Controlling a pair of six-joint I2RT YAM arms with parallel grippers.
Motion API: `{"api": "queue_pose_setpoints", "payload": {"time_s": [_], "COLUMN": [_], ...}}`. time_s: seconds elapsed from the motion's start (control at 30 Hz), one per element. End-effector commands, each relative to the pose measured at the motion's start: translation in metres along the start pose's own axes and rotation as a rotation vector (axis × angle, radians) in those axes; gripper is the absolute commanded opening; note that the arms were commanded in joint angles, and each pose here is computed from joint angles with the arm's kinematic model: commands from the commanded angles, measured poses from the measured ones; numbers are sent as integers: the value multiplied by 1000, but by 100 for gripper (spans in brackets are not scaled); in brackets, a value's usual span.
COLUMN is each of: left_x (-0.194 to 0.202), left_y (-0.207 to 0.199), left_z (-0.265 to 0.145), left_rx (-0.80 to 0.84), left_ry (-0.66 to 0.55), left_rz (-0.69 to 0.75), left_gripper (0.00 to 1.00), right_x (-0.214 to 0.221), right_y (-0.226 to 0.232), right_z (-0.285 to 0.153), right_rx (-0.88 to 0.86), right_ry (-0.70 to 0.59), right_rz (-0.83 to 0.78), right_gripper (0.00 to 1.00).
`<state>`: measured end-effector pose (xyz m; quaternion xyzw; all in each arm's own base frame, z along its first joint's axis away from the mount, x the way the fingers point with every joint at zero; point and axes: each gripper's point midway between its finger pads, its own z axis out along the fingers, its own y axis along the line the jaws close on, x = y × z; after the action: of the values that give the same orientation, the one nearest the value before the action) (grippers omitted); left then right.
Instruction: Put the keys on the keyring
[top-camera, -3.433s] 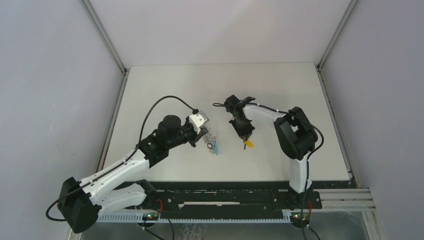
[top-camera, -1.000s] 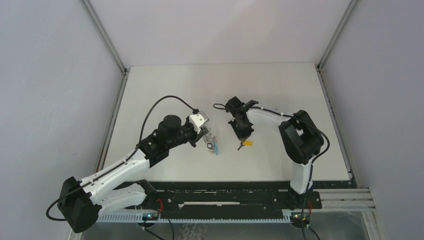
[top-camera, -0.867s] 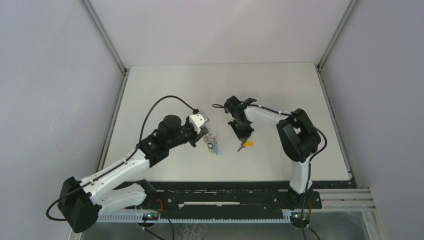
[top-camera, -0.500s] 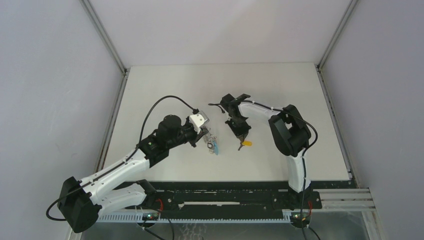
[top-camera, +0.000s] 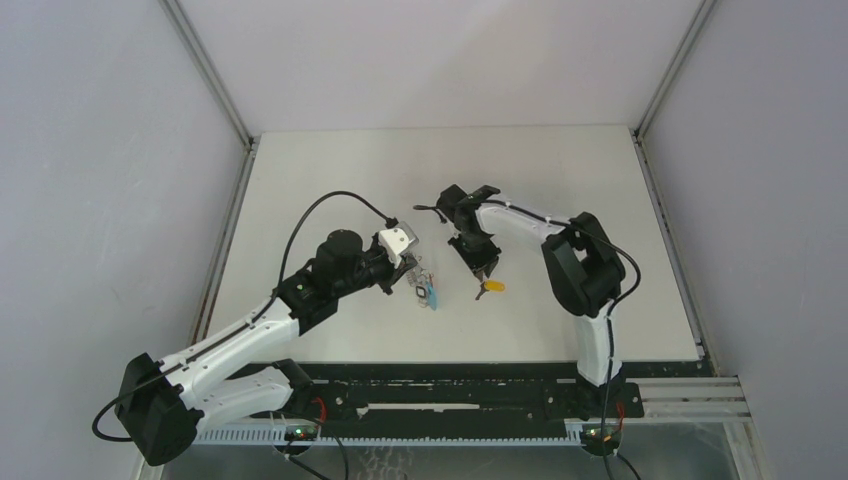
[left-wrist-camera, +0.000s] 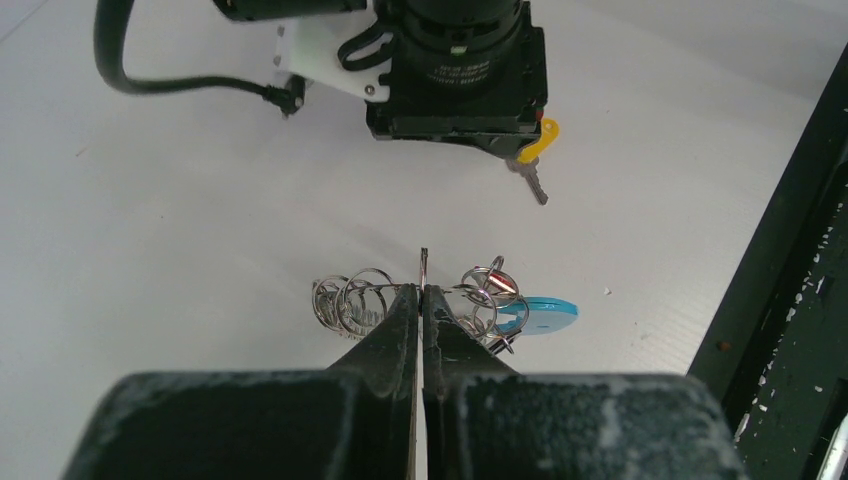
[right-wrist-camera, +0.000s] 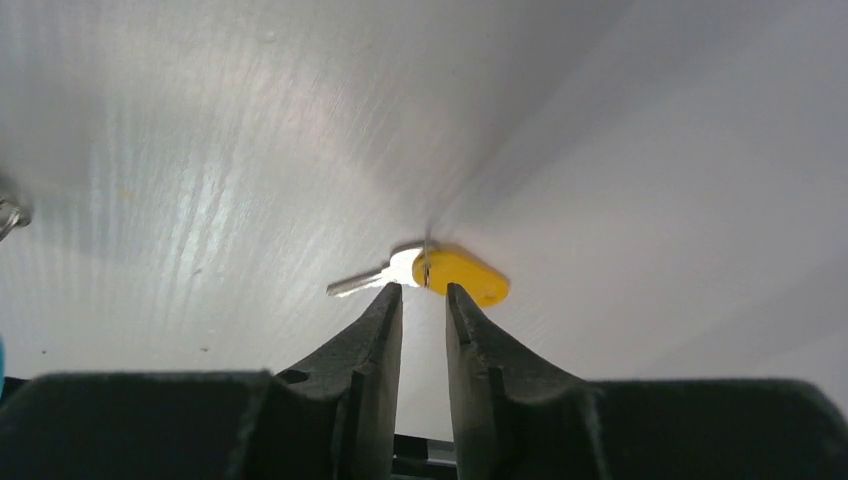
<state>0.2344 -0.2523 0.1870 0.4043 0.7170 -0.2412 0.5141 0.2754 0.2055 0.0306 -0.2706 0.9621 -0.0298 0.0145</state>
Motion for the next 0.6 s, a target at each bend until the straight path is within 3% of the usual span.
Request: {"api": "queue_pose_setpoints", "payload": {"time_s": [0.0,0.23,0.43,0.57], "left_x": [-23,-24,-25,-25], "left_y": [-2,-1,0,0], "left_z": [0,-1,-1,-1], "left_rx": [18,12,8,9], "left_ry": [-65,-66,-76,-76], "left_rz": [35,36,35,34], "left_gripper": [0,0,0,0], "right_x": [-12,-5,-7,-11], "right_y": [1,2,3,6], "right_z": [-43,-36,-44,-47], "right_rx": [-1,-23,-67,-111], "right_ry": [-199,-405,-718,-857], "right_rz": [20,88,140,143], "right_gripper": [25,24,24,24]}}
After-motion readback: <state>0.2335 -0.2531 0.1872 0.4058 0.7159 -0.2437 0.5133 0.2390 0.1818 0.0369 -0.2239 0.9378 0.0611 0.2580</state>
